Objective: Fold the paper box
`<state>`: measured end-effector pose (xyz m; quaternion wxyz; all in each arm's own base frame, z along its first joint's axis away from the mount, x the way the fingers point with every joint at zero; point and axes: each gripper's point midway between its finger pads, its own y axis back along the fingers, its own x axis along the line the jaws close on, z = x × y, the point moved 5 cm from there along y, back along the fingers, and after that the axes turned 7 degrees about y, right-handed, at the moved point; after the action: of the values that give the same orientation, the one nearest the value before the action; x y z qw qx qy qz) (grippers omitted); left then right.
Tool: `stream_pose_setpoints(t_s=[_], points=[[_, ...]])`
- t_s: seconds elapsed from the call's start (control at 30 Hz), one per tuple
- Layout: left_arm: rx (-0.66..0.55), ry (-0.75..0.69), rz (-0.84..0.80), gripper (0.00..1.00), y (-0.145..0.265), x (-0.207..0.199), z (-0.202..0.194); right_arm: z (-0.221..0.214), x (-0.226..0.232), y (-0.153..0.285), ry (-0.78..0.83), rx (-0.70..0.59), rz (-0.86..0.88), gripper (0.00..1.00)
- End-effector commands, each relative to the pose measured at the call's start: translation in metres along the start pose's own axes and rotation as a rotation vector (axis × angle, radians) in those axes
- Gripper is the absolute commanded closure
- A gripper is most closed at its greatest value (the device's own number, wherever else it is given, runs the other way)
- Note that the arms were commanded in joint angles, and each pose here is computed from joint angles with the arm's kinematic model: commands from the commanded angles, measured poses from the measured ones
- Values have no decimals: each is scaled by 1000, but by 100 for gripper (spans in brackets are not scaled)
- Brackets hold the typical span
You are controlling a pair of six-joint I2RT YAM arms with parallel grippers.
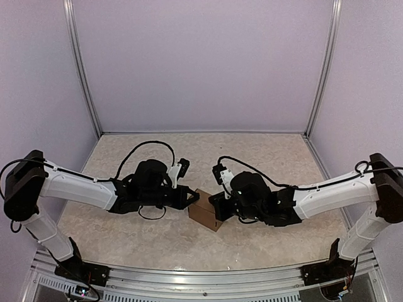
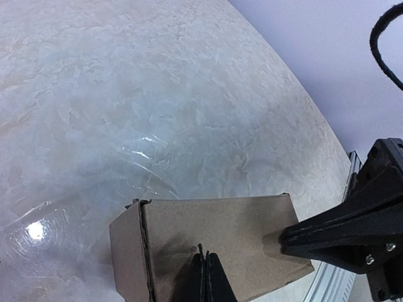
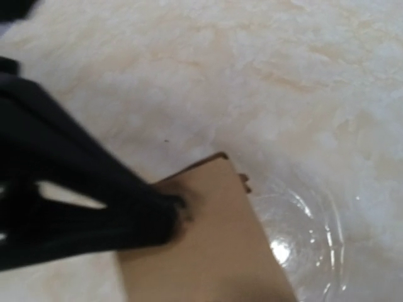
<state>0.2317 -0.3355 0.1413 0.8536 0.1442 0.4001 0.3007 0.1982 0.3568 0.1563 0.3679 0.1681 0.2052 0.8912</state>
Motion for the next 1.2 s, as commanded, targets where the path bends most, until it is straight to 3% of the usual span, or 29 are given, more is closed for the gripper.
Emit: stream_pose_setpoints(t_s=[0.0, 0.2, 0.6, 0.77, 1.17], points=[[162, 40, 123, 100, -2, 33, -42, 13, 6, 28, -4, -15, 89, 100], [162, 37, 115, 100, -3, 31, -41, 16, 8, 49, -43, -67, 169, 100], [173, 47, 104, 100, -8, 26, -42, -75, -18, 15, -184, 79, 122, 100], [165, 41, 83, 100, -6, 16, -33, -68, -22, 21, -150, 67, 95, 100], [34, 14, -54, 100, 25, -17, 43, -54, -19, 25, -101, 60, 89, 100]])
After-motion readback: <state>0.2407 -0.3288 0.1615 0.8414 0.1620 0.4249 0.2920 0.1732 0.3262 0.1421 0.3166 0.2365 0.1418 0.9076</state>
